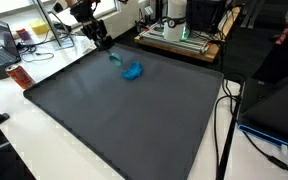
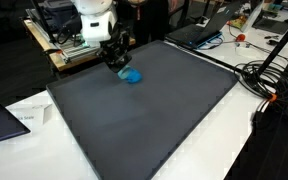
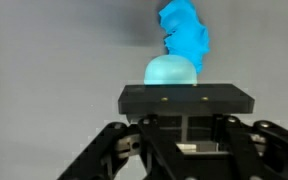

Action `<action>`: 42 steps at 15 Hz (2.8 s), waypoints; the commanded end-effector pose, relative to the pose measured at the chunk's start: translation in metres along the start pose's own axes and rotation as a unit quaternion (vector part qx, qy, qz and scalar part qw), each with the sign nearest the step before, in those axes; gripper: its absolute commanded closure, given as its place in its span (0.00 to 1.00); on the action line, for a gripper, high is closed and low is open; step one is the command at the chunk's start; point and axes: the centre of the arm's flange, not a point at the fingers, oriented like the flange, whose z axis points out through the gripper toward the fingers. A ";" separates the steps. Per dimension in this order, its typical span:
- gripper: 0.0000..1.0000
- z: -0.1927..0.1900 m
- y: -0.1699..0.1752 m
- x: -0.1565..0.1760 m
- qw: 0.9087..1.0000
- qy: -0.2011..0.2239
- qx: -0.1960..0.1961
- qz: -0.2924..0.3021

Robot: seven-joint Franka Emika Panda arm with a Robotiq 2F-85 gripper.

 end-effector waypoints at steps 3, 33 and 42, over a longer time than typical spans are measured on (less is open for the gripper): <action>0.78 -0.003 -0.070 0.017 0.997 -0.040 -0.065 0.008; 0.78 0.057 -0.204 0.072 0.959 -0.078 -0.274 0.009; 0.78 0.078 -0.245 0.062 0.929 -0.063 -0.363 0.044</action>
